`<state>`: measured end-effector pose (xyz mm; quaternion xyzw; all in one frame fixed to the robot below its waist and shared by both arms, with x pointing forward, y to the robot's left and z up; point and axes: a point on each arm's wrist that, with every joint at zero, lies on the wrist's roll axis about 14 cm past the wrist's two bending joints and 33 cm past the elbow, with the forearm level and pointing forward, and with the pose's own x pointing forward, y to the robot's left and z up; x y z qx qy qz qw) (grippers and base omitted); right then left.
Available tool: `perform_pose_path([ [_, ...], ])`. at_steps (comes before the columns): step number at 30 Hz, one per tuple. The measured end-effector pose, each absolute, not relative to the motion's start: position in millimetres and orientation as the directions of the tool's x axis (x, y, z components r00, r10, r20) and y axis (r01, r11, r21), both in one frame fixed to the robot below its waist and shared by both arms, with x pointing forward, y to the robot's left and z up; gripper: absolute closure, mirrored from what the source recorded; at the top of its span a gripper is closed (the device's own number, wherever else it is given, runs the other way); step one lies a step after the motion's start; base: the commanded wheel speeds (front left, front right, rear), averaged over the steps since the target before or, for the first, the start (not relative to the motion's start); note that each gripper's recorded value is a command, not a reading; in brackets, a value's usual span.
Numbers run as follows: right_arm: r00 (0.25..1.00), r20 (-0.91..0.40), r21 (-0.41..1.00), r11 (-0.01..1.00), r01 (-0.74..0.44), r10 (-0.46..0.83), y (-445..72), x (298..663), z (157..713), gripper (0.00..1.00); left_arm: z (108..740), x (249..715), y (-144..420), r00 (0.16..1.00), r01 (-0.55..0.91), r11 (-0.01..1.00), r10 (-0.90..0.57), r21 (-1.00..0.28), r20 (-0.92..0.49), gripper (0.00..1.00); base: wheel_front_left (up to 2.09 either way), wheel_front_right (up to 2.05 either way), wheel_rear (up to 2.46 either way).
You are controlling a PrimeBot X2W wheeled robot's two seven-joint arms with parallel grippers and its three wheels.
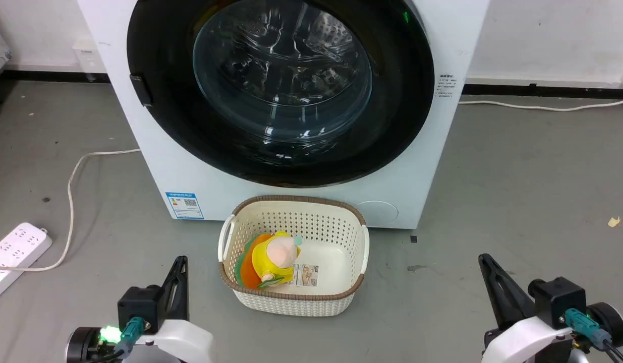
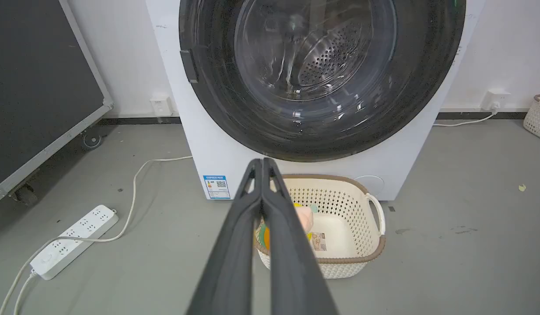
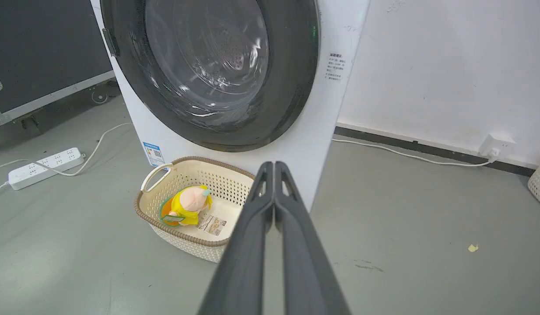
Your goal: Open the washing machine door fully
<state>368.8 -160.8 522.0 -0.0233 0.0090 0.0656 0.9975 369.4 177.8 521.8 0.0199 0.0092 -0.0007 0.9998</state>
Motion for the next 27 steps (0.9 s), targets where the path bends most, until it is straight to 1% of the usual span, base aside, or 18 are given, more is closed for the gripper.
perform_pose_path([
  [27, 0.991, -0.021, -0.045, 0.990, -0.131, 0.131, -160.8, 368.8, 521.9, 1.00, 521.8, 369.4, 177.8, 1.000, 0.001, 0.999, -0.001, 0.040, -0.018, 1.00, 0.00, 0.00, 0.00],
])
